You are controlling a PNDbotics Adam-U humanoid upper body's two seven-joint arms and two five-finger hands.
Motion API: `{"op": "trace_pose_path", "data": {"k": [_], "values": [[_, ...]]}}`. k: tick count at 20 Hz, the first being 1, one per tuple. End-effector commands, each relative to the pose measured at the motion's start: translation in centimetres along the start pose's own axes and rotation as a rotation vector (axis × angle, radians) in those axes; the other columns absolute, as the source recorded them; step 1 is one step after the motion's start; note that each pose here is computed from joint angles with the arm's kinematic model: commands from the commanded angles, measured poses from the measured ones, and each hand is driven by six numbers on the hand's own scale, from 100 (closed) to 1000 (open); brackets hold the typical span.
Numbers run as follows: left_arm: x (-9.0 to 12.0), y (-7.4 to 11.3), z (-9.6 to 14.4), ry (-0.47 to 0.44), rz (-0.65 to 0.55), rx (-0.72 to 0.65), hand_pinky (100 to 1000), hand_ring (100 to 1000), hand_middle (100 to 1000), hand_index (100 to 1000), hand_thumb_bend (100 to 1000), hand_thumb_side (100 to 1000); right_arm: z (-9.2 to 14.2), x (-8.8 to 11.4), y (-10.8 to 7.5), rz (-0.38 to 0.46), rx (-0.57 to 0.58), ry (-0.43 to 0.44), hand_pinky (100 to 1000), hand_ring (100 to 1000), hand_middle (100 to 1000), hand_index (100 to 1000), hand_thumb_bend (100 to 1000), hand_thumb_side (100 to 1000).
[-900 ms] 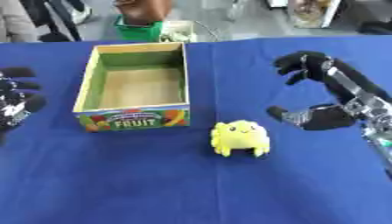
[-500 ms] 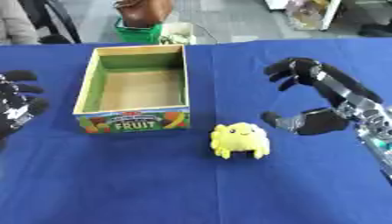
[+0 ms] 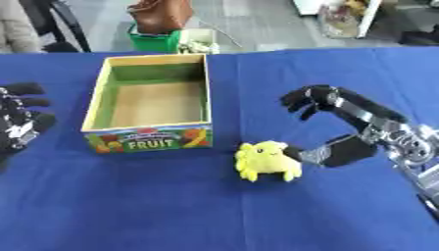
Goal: Pick up objects on the table and place them in the box.
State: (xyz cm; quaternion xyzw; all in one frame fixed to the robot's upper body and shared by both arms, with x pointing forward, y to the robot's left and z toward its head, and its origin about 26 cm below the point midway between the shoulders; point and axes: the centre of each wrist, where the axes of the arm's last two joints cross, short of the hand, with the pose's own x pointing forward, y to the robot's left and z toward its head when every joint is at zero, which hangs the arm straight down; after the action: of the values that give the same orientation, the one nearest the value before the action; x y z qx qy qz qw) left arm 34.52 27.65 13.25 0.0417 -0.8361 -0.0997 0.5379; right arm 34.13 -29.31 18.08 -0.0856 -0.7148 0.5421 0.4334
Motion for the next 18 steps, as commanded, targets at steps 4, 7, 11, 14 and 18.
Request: {"op": "trace_pose_path", "data": {"k": [4, 7, 11, 14, 18], "values": [[1.0, 0.1, -0.4, -0.037, -0.005, -0.014, 558, 670, 667, 722, 910, 356, -0.1, 0.0, -0.9, 0.060, 0.033, 0.021, 697, 796, 782, 871, 466, 239], [1.0, 0.1, -0.4, -0.037, -0.003, -0.017, 558, 670, 668, 722, 905, 358, -0.5, -0.2, -0.7, 0.067, 0.048, 0.027, 697, 796, 782, 870, 464, 244], [1.0, 0.0, -0.4, -0.037, 0.000, -0.021, 559, 670, 667, 723, 901, 358, -1.2, -0.5, -0.4, 0.064, 0.076, 0.037, 695, 790, 777, 866, 464, 250], [1.0, -0.1, -0.4, -0.037, 0.002, -0.025, 559, 669, 666, 723, 898, 359, -1.9, -0.9, -0.1, 0.059, 0.099, 0.042, 694, 787, 772, 861, 463, 255], [1.0, -0.2, -0.4, -0.037, 0.004, -0.030, 560, 670, 666, 724, 894, 360, -2.8, -1.3, 0.4, 0.059, 0.134, 0.046, 690, 777, 761, 850, 458, 256]]}}
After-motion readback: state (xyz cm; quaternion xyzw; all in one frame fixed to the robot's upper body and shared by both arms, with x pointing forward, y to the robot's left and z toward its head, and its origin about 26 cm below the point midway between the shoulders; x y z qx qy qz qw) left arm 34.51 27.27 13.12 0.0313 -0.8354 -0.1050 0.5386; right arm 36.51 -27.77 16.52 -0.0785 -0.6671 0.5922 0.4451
